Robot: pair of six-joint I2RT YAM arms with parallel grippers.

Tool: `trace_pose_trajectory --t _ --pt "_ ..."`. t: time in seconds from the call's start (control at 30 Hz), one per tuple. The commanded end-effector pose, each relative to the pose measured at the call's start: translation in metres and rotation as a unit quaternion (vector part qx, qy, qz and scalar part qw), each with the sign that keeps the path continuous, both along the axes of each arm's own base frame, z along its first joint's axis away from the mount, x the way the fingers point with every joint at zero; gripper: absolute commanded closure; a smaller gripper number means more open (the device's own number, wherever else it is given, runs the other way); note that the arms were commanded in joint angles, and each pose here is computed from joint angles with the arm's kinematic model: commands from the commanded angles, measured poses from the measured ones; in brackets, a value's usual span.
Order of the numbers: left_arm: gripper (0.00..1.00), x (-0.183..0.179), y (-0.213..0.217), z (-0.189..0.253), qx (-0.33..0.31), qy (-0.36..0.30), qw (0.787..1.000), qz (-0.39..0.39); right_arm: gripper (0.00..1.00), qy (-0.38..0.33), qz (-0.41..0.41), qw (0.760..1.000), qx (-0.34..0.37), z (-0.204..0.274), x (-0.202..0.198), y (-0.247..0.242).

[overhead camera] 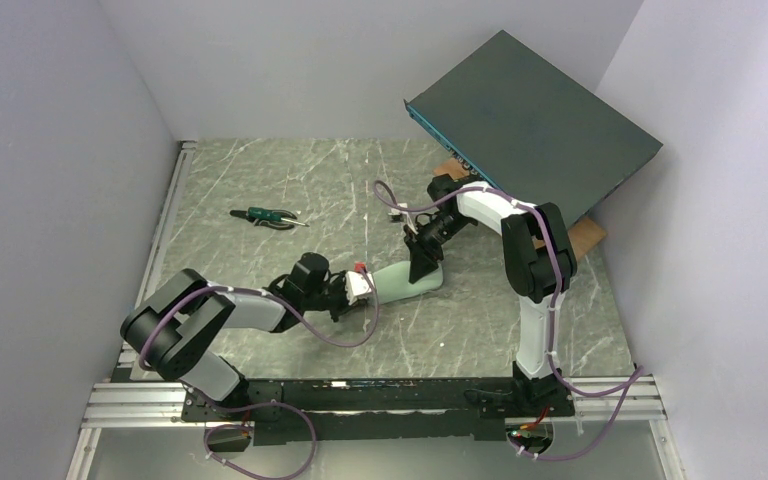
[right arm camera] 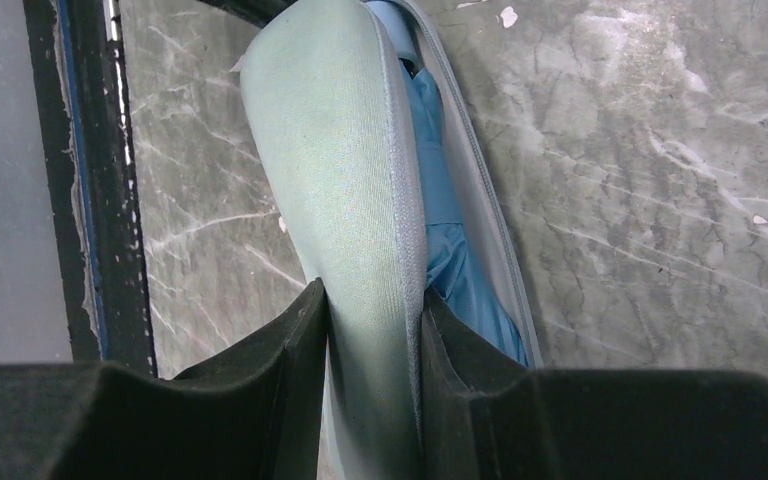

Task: Open the umbrella

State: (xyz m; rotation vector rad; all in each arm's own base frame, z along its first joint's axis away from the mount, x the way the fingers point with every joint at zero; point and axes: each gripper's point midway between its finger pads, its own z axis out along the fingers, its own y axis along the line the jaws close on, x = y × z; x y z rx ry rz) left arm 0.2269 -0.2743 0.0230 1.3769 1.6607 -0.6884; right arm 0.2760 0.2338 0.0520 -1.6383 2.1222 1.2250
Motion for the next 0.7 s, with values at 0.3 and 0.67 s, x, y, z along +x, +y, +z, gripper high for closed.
trace_pose_trajectory --t 0.3,0.67 --pt "1.0 0.011 -0.036 0.04 -0.091 0.03 0.994 0.05 1.0 0.043 -0.182 0.982 -0.006 -0.009 0.031 0.023" --pt "1.0 0.023 -0.054 0.045 -0.103 0.035 0.992 0.058 1.0 0.046 -0.319 0.946 0.011 -0.01 0.056 0.048"
